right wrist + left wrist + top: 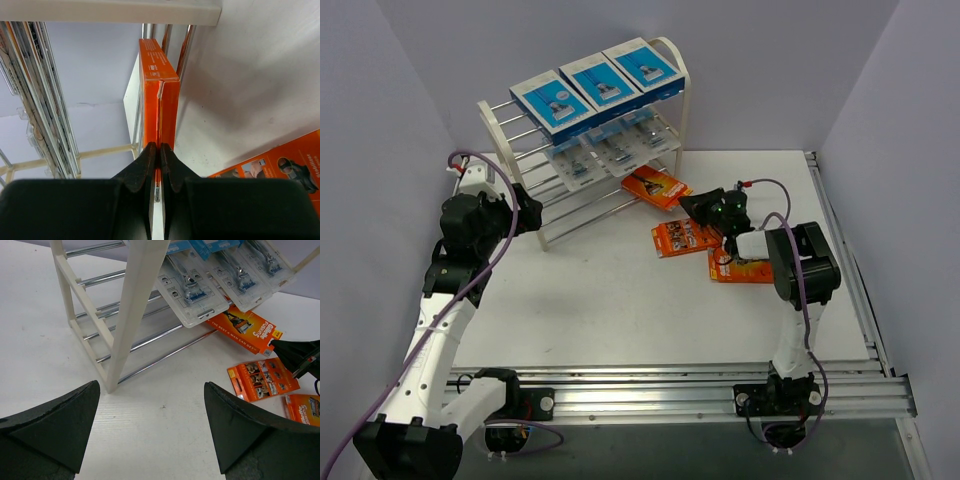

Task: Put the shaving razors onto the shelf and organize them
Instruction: Place the shaving razor onto shelf, then grab a shaving razor with the right arm

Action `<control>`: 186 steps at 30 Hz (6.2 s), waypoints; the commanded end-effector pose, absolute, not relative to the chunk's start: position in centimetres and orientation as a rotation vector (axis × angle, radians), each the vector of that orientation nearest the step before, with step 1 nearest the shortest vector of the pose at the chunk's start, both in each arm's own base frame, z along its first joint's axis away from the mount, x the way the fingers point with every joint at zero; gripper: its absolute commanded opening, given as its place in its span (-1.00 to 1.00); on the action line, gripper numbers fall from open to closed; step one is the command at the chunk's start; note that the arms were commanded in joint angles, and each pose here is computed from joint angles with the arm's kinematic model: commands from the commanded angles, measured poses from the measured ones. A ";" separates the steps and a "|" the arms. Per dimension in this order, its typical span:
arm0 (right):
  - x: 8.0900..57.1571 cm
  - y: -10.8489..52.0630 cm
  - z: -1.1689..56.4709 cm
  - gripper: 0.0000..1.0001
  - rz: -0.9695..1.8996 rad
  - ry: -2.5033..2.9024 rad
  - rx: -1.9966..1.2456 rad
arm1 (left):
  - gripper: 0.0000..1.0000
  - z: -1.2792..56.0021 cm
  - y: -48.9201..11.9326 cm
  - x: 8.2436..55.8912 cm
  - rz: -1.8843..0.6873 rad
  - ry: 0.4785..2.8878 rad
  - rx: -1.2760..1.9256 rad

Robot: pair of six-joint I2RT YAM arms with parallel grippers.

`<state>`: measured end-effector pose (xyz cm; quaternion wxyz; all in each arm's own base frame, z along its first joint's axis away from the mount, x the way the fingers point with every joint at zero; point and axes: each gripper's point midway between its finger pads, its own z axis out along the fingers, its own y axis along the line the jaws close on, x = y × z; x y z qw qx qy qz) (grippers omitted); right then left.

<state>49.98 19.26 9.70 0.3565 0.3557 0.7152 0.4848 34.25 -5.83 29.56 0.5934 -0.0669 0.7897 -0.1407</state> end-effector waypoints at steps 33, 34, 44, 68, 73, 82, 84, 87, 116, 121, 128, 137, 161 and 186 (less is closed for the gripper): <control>53.3 23.0 8.8 -1.00 1.262 1.780 1.032 | 0.88 31.0 -6.5 34.5 -0.339 1.778 -0.122; 53.4 23.1 8.9 -1.00 1.257 1.778 1.034 | 0.88 30.9 -6.6 34.5 -0.340 1.780 -0.121; 54.1 23.4 9.3 -1.00 1.248 1.749 1.059 | 0.88 30.9 -7.1 34.5 -0.347 1.785 -0.106; 56.3 23.9 9.5 -1.00 1.221 1.679 1.138 | 0.88 30.7 -8.0 34.4 -0.360 1.797 -0.078; 56.4 23.7 9.1 -1.00 1.205 1.665 1.158 | 0.88 30.6 -8.1 34.5 -0.361 1.801 -0.078; 57.1 24.1 9.4 -1.00 1.239 1.611 1.163 | 0.88 30.5 -8.2 34.5 -0.359 1.806 -0.071; 57.0 24.2 9.7 -1.00 1.263 1.583 1.157 | 0.88 30.5 -8.2 34.4 -0.358 1.806 -0.069; 57.5 24.0 9.8 -1.00 1.265 1.544 1.167 | 0.88 30.6 -8.3 34.5 -0.360 1.806 -0.067; 58.5 25.5 9.2 -0.85 1.308 1.540 1.166 | 0.88 30.5 -8.8 34.4 -0.374 1.817 -0.047; 58.1 25.3 9.3 -0.53 1.309 1.539 1.166 | 0.88 30.5 -8.8 34.4 -0.375 1.819 -0.049; 57.4 24.7 9.9 -0.20 1.287 1.541 1.148 | 0.88 30.6 -8.8 34.3 -0.378 1.813 -0.047; 55.3 21.9 12.9 -0.12 1.306 1.470 1.118 | 0.88 31.0 -8.8 34.0 -0.378 1.802 -0.051; 38.1 14.9 11.1 -0.08 0.819 2.032 0.602 | 0.88 32.5 -7.1 33.2 -0.312 1.744 -0.086; 31.7 9.3 9.8 -0.42 -0.015 2.279 0.131 | 0.88 32.7 -8.4 33.2 -0.410 1.745 -0.062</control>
